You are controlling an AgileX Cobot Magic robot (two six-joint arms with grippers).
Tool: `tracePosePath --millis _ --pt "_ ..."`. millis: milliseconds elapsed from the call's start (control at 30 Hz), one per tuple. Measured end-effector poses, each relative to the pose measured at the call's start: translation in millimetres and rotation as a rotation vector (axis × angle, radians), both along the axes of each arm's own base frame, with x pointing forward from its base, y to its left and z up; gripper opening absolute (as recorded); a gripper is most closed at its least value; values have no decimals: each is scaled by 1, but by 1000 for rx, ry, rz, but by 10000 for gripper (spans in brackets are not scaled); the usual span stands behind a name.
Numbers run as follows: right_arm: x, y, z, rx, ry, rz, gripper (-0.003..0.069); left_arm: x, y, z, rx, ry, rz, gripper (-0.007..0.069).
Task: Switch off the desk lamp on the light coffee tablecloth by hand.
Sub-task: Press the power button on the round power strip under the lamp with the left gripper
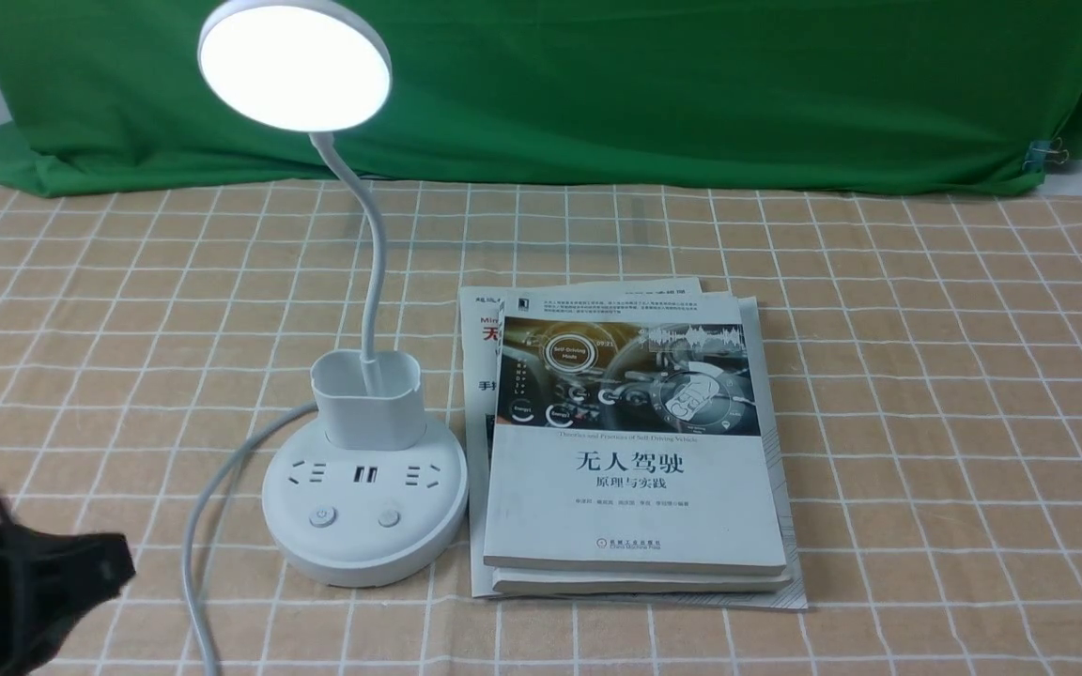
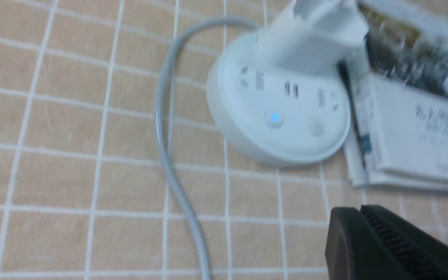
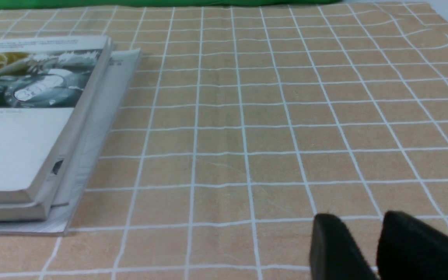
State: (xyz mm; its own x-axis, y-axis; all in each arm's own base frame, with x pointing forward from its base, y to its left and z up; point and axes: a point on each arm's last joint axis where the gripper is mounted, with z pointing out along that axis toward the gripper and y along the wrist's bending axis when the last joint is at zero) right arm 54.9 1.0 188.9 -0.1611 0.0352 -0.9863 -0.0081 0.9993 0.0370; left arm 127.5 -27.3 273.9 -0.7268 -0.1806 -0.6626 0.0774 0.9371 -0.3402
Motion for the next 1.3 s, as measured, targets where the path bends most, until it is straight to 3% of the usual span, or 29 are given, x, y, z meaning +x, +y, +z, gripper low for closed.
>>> tracePosePath --millis 267,433,667,1067,1300 --pt "0 0 0 0 0 0 243 71 -2 2 85 327 -143 5" --pt "0 0 0 0 0 0 243 97 -22 -1 160 373 -245 5" --pt "0 0 0 0 0 0 243 112 -82 4 264 435 -442 5" --pt "0 0 0 0 0 0 243 170 -120 -33 346 479 -492 5" --pt "0 0 0 0 0 0 243 171 -136 -49 428 515 -548 5"
